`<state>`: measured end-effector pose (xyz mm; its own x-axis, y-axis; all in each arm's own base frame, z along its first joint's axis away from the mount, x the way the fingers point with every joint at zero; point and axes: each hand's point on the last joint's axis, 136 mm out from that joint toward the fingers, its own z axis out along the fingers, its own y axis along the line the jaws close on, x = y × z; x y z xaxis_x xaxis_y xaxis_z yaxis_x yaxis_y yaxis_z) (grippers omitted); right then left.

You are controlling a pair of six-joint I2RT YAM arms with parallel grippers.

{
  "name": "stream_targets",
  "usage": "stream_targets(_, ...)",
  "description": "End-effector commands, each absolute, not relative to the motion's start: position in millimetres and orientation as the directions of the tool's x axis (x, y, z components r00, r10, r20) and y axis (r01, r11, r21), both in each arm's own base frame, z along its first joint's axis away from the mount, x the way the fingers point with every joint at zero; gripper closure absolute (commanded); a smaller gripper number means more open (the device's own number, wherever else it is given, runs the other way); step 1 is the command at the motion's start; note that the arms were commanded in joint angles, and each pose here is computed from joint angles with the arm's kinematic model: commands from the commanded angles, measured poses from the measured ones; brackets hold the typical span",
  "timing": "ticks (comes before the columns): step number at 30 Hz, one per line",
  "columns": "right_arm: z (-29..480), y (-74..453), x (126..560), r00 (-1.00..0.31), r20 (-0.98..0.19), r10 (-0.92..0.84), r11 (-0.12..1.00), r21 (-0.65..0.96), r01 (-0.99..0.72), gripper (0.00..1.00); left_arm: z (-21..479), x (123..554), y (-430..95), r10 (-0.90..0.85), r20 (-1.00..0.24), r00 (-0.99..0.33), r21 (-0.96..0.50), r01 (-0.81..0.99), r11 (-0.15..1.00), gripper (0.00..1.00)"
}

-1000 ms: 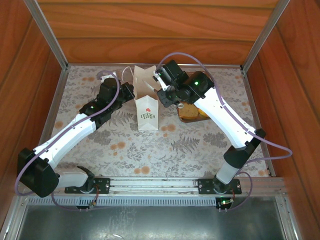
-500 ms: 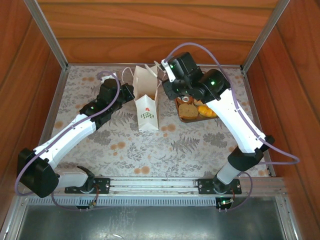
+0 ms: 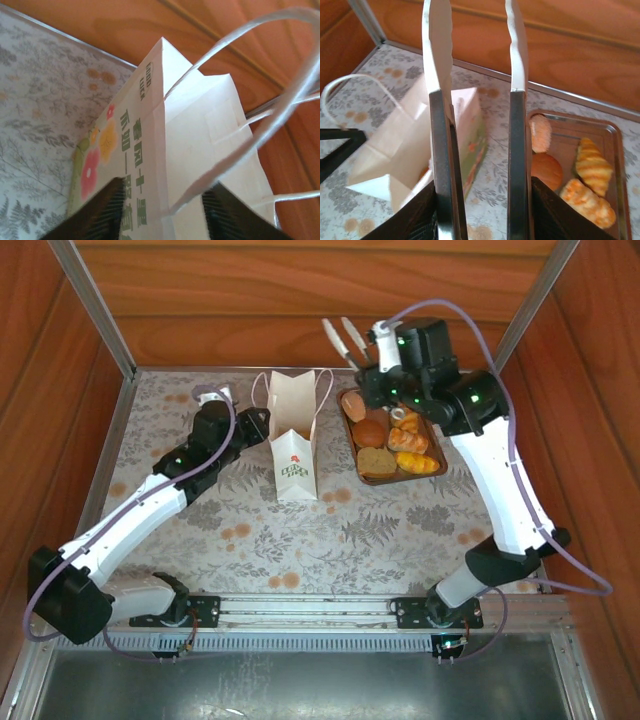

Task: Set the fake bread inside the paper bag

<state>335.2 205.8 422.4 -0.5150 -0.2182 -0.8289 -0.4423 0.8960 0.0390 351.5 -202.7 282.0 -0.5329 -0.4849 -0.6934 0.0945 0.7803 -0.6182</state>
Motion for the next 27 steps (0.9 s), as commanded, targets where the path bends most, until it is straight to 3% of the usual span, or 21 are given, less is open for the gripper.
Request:
stream_targets(1, 411.9, 173.5, 342.6, -0.547, -0.824, -0.145, 0.929, 0.077, -0.361, 0.54, 290.6, 343.5, -198.1, -0.438, -0.745, -0.504, -0.572, 0.143, 0.808, 0.44)
stream_targets(9, 317.2, 120.4, 367.4, -0.736, -0.675, -0.053, 0.969, 0.143, -0.200, 0.55, 297.1, 325.7, -171.6, -0.383, -0.825, -0.417, -0.483, 0.167, 0.859, 0.24)
stream_targets(16, 249.8, 120.2, 392.3, -0.822, -0.569, 0.014, 0.943, 0.280, -0.178, 0.54, 285.1, 308.7, -157.8, -0.403, -0.821, -0.404, -0.496, 0.156, 0.854, 0.22)
stream_targets(27, 187.6, 112.3, 445.3, -0.867, -0.499, 0.019, 0.946, 0.289, -0.145, 0.55, 260.6, 295.9, -142.8, -0.407, -0.815, -0.413, -0.489, 0.112, 0.865, 0.22)
